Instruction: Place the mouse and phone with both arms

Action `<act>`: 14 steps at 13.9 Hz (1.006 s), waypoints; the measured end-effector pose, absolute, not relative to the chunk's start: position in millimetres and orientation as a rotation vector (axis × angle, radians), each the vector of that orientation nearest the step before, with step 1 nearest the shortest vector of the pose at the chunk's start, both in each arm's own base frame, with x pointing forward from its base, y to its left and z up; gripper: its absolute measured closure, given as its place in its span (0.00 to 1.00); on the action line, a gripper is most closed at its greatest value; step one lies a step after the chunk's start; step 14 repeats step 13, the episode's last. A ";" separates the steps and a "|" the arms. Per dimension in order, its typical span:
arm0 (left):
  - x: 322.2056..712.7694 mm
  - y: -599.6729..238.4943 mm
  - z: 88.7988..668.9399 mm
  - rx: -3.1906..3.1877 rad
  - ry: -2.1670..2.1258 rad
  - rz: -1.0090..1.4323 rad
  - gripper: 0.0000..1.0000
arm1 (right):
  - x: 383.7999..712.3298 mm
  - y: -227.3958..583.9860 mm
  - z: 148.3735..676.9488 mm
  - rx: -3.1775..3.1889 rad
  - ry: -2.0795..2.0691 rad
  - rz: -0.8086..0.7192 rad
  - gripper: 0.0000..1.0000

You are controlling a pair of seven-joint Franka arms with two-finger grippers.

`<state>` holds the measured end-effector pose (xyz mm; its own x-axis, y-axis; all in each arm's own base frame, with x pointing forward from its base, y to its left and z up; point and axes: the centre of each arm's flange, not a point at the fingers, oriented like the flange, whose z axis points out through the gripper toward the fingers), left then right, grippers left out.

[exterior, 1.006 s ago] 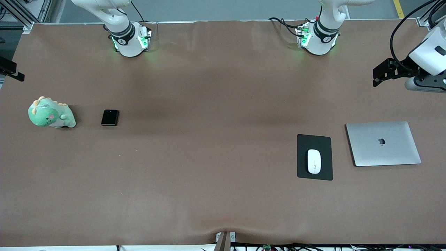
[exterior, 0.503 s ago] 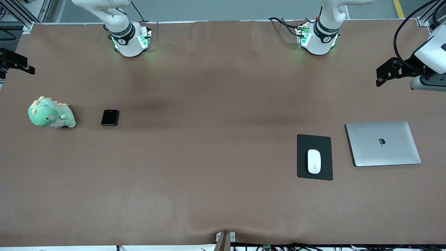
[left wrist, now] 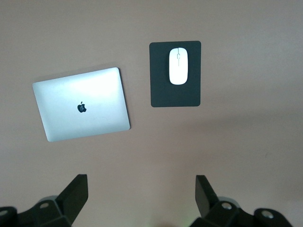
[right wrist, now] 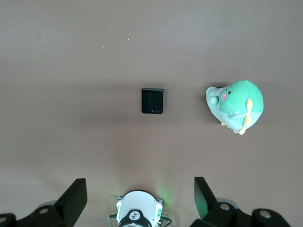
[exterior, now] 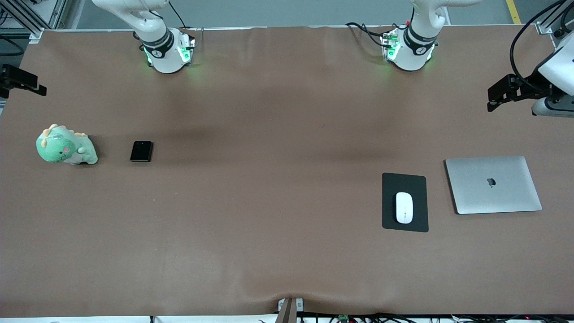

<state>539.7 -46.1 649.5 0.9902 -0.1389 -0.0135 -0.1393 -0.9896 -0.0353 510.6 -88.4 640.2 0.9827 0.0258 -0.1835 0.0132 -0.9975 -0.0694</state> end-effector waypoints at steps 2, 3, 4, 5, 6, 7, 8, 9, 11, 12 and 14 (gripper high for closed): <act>540.5 -40.2 648.8 -3.099 0.202 0.019 0.00 | 510.2 -92.3 642.7 -3.071 -0.019 0.277 0.00; 541.4 -37.5 647.7 -3.099 0.196 0.023 0.00 | 510.2 -93.3 644.9 -3.074 -0.016 0.268 0.00; 542.7 -35.6 645.6 -3.100 0.192 0.029 0.00 | 510.3 -93.3 647.1 -3.075 -0.016 0.259 0.00; 544.0 -34.8 643.4 -3.100 0.189 0.035 0.00 | 510.5 -93.0 648.0 -3.076 -0.017 0.256 0.00; 545.0 -34.9 641.6 -3.100 0.190 0.040 0.00 | 511.3 -92.8 646.7 -3.076 -0.018 0.260 0.00; 545.7 -35.1 640.5 -3.100 0.190 0.043 0.00 | 512.8 -92.8 644.3 -3.075 -0.016 0.266 0.00; 546.0 -35.3 639.9 -3.100 0.191 0.045 0.00 | 514.7 -93.0 641.5 -3.075 -0.015 0.272 0.00; 546.0 -35.3 639.8 -3.100 0.191 0.045 0.00 | 516.4 -93.2 639.6 -3.075 -0.014 0.274 0.00; 546.1 -35.8 639.8 -3.100 0.192 0.045 0.00 | 517.9 -93.2 638.8 -3.076 -0.014 0.271 0.00; 546.2 -37.0 639.4 -3.100 0.196 0.047 0.00 | 518.0 -93.2 638.9 -3.077 -0.014 0.269 0.00; 546.5 -39.0 638.6 -3.099 0.201 0.049 0.00 | 518.1 -93.1 639.2 -3.077 -0.014 0.268 0.00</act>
